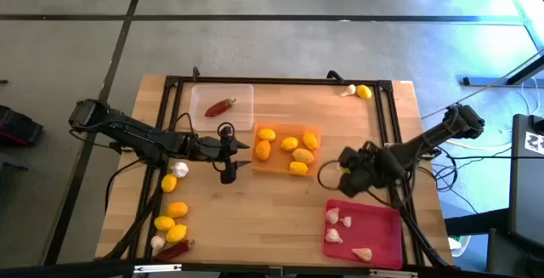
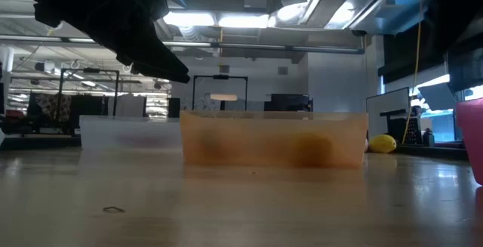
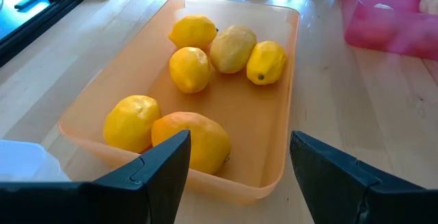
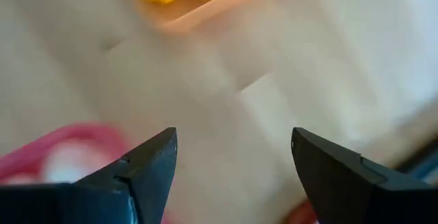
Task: Sort produce into baskets
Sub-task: Put the garlic into the red bin
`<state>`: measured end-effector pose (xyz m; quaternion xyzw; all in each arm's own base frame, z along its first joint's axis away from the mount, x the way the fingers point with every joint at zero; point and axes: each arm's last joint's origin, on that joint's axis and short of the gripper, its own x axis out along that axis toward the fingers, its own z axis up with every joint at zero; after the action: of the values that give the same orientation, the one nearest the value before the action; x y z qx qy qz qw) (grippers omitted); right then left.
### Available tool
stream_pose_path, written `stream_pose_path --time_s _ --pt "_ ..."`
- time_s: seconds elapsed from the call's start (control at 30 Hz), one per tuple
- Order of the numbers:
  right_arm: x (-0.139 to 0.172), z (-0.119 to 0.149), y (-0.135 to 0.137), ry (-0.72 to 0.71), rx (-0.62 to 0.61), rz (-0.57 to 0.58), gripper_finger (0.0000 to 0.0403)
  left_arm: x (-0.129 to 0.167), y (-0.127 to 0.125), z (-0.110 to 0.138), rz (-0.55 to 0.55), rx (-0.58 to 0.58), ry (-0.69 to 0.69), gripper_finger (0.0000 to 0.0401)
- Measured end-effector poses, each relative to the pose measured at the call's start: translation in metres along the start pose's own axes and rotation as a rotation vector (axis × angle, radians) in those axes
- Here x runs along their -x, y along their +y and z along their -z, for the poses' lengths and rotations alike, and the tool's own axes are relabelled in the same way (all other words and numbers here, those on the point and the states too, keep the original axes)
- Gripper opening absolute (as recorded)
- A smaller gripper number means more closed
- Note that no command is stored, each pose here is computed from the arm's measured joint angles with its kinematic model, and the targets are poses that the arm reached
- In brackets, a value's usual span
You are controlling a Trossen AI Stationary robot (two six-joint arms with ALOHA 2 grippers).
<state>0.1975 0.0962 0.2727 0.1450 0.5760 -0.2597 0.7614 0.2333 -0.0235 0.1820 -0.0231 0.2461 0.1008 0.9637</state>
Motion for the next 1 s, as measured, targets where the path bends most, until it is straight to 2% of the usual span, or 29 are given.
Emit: stream_pose_path --time_s 0.23,0.43,0.8,1.0 --pt "-0.013 -0.034 -0.033 0.013 0.009 0.136 0.028 0.0 0.0 0.0 0.0 0.009 0.0 0.0246" --pt "-0.024 -0.063 -0.065 0.002 -0.031 0.231 0.028 0.0 0.0 0.0 0.0 0.009 0.0 0.0246" --pt "-0.041 -0.108 -0.131 -0.037 -0.125 0.277 0.028 -0.001 0.005 -0.001 -0.019 -0.049 0.0 0.0246" --pt "-0.054 -0.128 -0.171 -0.069 -0.21 0.306 0.028 -0.002 0.005 -0.004 0.016 -0.142 -0.023 0.0246"
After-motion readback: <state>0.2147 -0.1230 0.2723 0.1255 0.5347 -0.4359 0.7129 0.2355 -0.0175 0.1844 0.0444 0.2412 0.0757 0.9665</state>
